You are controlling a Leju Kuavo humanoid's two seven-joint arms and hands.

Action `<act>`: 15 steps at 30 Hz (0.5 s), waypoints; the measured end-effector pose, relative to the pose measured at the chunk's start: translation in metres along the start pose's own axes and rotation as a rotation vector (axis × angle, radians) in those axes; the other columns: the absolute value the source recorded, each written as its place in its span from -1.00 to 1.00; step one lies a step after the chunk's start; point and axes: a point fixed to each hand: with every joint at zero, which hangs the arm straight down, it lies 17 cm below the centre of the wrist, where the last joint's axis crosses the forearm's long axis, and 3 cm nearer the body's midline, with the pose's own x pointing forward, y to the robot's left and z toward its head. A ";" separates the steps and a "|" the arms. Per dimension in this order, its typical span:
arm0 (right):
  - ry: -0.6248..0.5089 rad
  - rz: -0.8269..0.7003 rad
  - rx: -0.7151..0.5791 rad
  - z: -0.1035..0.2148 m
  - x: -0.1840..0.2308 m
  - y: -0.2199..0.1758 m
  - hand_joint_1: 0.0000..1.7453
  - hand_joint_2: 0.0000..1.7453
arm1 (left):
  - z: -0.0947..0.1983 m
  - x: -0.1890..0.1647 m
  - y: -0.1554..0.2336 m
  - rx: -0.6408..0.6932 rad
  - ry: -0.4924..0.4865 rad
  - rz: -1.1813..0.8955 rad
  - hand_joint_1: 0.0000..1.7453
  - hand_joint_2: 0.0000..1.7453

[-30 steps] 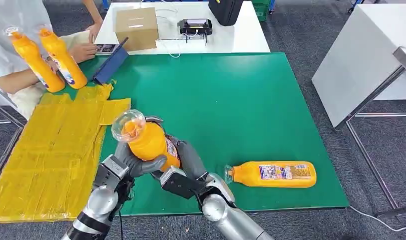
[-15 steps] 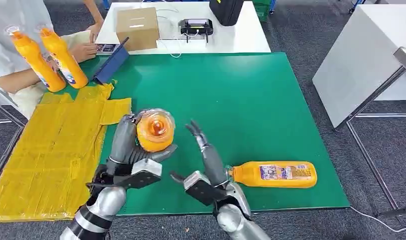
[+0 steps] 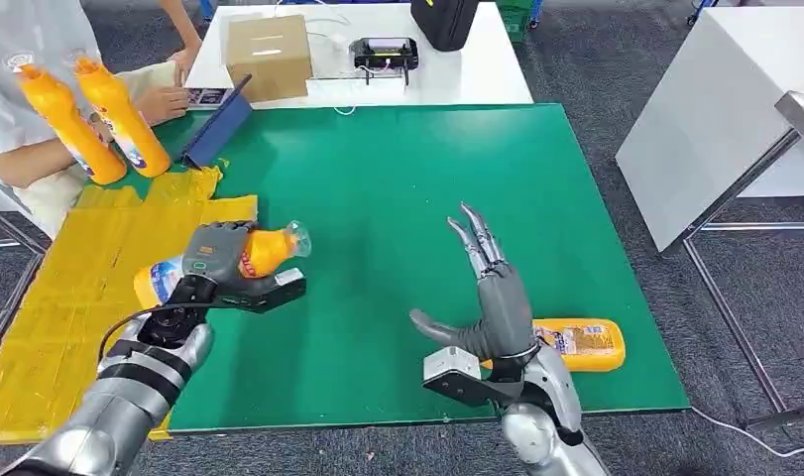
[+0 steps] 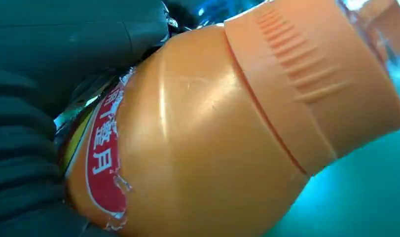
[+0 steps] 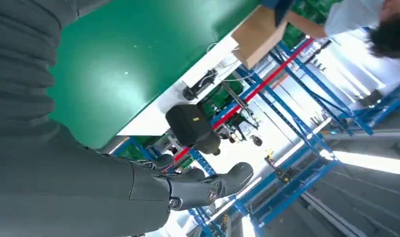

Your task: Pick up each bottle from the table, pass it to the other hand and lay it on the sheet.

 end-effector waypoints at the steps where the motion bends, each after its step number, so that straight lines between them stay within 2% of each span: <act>1: 0.003 0.010 0.007 0.001 -0.003 0.000 -1.00 1.00 | 0.000 -0.008 -0.011 -0.033 0.017 -0.020 1.00 1.00; 6: 0.022 0.072 0.068 0.002 -0.017 0.003 -1.00 1.00 | 0.010 -0.045 -0.056 -0.176 0.085 -0.104 1.00 1.00; 7: 0.029 0.088 0.086 0.003 -0.021 0.006 -1.00 1.00 | 0.012 -0.050 -0.062 -0.199 0.098 -0.117 0.56 1.00; 8: 0.039 0.103 0.102 0.004 -0.025 0.007 -1.00 1.00 | 0.014 -0.055 -0.067 -0.219 0.110 -0.127 -0.64 1.00; 9: 0.044 0.116 0.117 0.005 -0.029 0.009 -1.00 1.00 | 0.015 -0.059 -0.070 -0.230 0.119 -0.134 -1.00 1.00; 12: 0.085 0.167 0.200 0.013 -0.049 0.022 -1.00 1.00 | 0.016 -0.066 -0.073 -0.229 0.135 -0.146 -1.00 1.00; 15: 0.141 0.240 0.338 0.035 -0.080 0.041 -1.00 1.00 | 0.020 -0.058 -0.074 -0.188 0.092 -0.083 -1.00 1.00</act>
